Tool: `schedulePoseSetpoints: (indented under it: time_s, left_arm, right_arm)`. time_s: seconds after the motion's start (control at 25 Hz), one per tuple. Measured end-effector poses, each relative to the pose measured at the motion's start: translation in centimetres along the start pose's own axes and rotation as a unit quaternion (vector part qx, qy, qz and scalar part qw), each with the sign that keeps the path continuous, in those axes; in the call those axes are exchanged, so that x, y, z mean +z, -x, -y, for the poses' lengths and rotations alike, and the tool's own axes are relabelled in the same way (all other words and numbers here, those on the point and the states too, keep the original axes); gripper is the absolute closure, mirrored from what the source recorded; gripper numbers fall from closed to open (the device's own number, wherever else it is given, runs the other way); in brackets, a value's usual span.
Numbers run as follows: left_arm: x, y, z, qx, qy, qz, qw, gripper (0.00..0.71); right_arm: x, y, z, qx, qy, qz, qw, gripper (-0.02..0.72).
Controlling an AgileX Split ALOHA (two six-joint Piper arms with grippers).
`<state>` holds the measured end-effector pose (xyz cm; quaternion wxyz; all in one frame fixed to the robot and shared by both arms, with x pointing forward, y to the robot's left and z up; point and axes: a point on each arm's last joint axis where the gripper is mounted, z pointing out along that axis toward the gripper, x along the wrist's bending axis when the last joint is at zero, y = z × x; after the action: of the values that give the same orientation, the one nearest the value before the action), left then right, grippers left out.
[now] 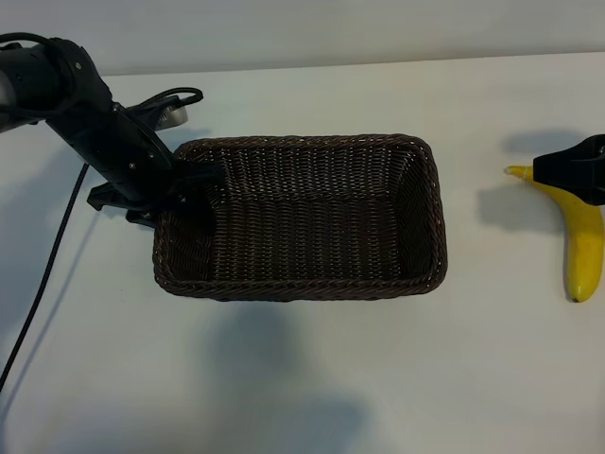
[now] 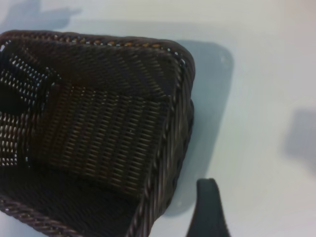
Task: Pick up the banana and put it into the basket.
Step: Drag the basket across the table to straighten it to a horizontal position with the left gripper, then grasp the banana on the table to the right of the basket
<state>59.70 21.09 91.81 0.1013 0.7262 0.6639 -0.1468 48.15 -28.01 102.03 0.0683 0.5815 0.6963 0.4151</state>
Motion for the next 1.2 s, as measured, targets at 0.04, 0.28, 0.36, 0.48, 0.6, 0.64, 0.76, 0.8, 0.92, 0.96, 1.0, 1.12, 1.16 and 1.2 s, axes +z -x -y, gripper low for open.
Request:
schedulePoseSetpoints:
  time_s: [0.04, 0.28, 0.36, 0.48, 0.6, 0.64, 0.76, 0.8, 0.92, 0.96, 1.0, 1.12, 1.16, 1.2]
  left_arm:
    - [-0.3, 0.1, 0.0, 0.002, 0.004, 0.000, 1.000, 0.175]
    - [-4.7, 1.3, 1.0, 0.030, 0.054, -0.016, 0.998, 0.076]
    - [-6.3, 1.8, 1.6, 0.037, 0.069, -0.019, 0.997, 0.081]
    - [-8.6, 2.4, 2.6, 0.041, 0.096, -0.032, 0.994, 0.098]
    - [-10.8, 2.5, 3.5, 0.047, 0.123, -0.063, 0.989, 0.115]
    - [-11.4, 2.4, 3.8, 0.051, 0.131, -0.080, 0.987, 0.118]
    - [-12.8, 1.6, 4.3, 0.051, 0.147, -0.143, 0.977, 0.120]
    - [-13.2, 1.3, 4.4, 0.049, 0.151, -0.167, 0.973, 0.120]
    - [-13.7, 0.4, 4.4, 0.034, 0.160, -0.218, 0.962, 0.120]
    - [-13.9, 0.1, 4.3, 0.031, 0.162, -0.231, 0.959, 0.120]
    - [-14.1, -0.3, 4.3, 0.024, 0.163, -0.238, 0.957, 0.120]
    - [-14.6, -1.9, 4.4, 0.004, 0.164, -0.250, 0.954, 0.120]
    - [-14.9, -2.5, 4.5, -0.007, 0.164, -0.252, 0.954, 0.120]
    - [-15.1, -3.2, 4.5, -0.017, 0.163, -0.253, 0.953, 0.120]
  right_arm:
    - [0.0, 0.0, 0.0, 0.000, 0.000, 0.000, 1.000, 0.163]
    - [0.0, 0.0, 0.0, 0.000, 0.000, 0.000, 1.000, 0.163]
    - [0.0, 0.0, 0.0, 0.000, 0.000, 0.000, 1.000, 0.163]
    - [0.0, 0.0, 0.0, 0.000, 0.000, 0.000, 1.000, 0.163]
    - [0.0, 0.0, 0.0, 0.000, 0.000, 0.000, 1.000, 0.163]
    - [0.0, 0.0, 0.0, 0.000, 0.000, 0.000, 1.000, 0.163]
    - [0.0, 0.0, 0.0, 0.000, 0.000, 0.000, 1.000, 0.163]
    - [0.0, 0.0, 0.0, 0.000, 0.000, 0.000, 1.000, 0.163]
    - [0.0, 0.0, 0.0, 0.000, 0.000, 0.000, 1.000, 0.163]
    - [0.0, 0.0, 0.0, 0.000, 0.000, 0.000, 1.000, 0.163]
    - [0.0, 0.0, 0.0, 0.000, 0.000, 0.000, 1.000, 0.163]
    - [0.0, 0.0, 0.0, 0.000, 0.000, 0.000, 1.000, 0.163]
    - [0.0, 0.0, 0.0, 0.000, 0.000, 0.000, 1.000, 0.163]
    - [0.0, 0.0, 0.0, 0.000, 0.000, 0.000, 1.000, 0.163]
